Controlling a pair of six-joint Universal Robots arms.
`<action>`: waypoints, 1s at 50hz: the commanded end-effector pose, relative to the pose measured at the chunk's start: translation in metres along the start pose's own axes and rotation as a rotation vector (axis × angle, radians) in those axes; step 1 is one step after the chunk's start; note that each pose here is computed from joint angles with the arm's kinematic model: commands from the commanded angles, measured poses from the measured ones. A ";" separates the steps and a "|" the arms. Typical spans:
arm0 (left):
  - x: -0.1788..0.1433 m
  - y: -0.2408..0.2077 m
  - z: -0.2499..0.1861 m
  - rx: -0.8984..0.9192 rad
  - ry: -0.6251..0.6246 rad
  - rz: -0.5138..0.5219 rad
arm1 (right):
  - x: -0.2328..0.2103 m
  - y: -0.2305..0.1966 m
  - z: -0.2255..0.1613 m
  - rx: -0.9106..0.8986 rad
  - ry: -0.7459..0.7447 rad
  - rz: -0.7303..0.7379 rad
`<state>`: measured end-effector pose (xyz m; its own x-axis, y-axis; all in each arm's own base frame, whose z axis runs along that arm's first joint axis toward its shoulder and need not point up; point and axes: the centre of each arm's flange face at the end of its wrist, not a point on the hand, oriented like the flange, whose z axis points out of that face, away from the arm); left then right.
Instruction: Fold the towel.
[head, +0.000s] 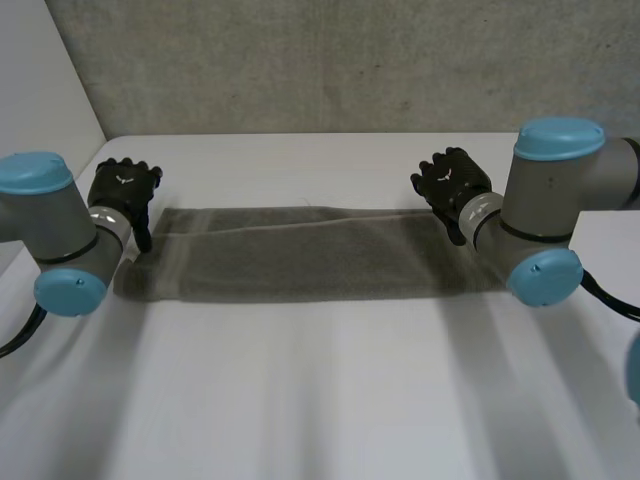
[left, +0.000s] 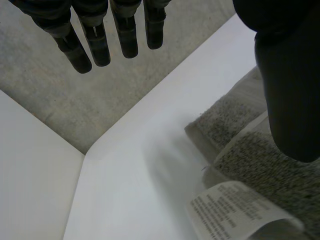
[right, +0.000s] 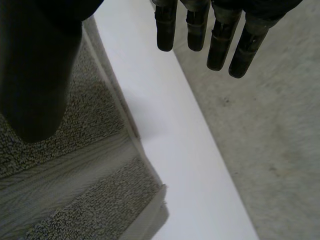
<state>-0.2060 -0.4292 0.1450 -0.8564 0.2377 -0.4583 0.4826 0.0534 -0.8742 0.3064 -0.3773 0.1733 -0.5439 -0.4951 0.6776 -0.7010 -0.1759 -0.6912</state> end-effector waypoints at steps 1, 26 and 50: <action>0.006 0.007 0.017 -0.032 0.065 0.024 | 0.005 0.015 0.027 -0.049 -0.050 0.114; -0.003 -0.013 -0.003 -0.116 0.190 -0.062 | -0.003 0.042 0.020 -0.209 -0.173 0.286; -0.004 0.025 -0.092 -0.194 0.217 -0.125 | 0.011 0.066 -0.049 -0.205 -0.101 0.323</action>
<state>-0.1737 -0.3405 0.1587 -0.8631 0.4045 -0.3023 0.4183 0.2374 -0.8767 0.2370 -0.3497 0.1579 -0.7004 -0.5955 0.3935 -0.5847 0.1625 -0.7948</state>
